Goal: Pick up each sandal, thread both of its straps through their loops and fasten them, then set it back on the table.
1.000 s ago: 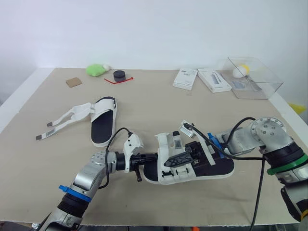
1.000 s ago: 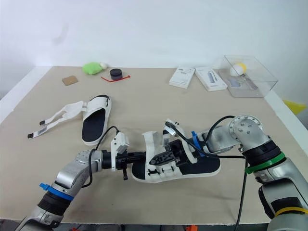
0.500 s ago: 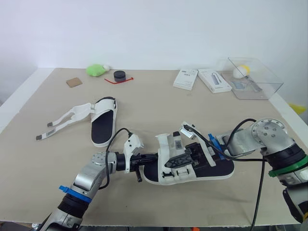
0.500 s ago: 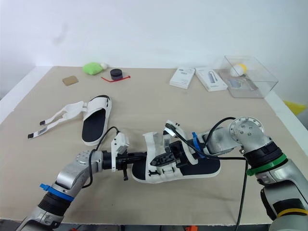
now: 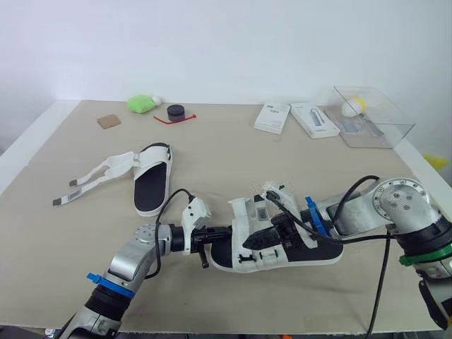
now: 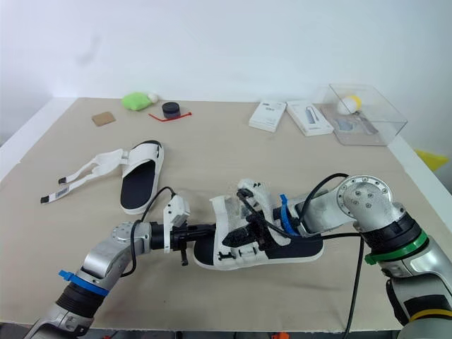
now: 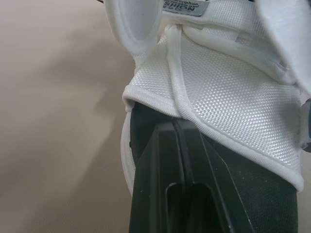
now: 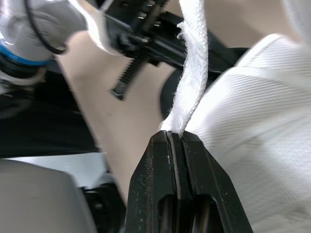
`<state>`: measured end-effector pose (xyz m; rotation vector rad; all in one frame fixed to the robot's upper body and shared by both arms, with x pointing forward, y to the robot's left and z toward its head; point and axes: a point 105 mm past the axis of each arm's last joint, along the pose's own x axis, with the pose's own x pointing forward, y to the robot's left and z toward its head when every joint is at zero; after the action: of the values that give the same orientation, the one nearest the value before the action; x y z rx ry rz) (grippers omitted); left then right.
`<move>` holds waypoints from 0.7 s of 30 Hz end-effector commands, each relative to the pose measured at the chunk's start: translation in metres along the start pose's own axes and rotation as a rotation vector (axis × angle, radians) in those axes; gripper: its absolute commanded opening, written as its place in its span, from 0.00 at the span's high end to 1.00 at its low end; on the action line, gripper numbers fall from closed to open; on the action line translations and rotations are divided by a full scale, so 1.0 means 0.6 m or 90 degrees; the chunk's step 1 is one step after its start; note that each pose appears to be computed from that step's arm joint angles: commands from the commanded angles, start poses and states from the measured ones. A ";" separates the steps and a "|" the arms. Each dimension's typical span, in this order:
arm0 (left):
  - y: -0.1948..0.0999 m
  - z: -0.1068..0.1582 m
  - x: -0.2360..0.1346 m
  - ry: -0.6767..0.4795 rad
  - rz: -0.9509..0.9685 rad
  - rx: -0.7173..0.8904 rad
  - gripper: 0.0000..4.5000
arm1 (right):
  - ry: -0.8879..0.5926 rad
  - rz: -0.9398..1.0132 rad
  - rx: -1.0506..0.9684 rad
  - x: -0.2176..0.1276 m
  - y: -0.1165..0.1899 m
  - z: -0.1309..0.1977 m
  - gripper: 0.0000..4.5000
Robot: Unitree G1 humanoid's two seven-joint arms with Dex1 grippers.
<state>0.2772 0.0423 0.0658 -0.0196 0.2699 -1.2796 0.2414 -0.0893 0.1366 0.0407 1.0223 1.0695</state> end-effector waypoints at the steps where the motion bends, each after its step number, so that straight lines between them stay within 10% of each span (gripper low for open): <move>1: 0.006 -0.064 -0.005 0.084 0.031 -0.050 1.00 | 0.046 -0.014 -0.039 0.007 0.000 -0.025 0.98; 19: 0.005 -0.066 -0.005 0.084 0.031 -0.053 1.00 | 0.035 0.014 -0.126 -0.009 0.020 -0.019 0.98; 21: 0.005 -0.067 -0.005 0.085 0.030 -0.053 1.00 | 0.018 0.030 -0.128 -0.020 0.025 -0.010 0.85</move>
<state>0.2767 0.0407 0.0660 -0.0221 0.2676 -1.2832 0.2250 -0.0893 0.1363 -0.1071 0.9759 1.2030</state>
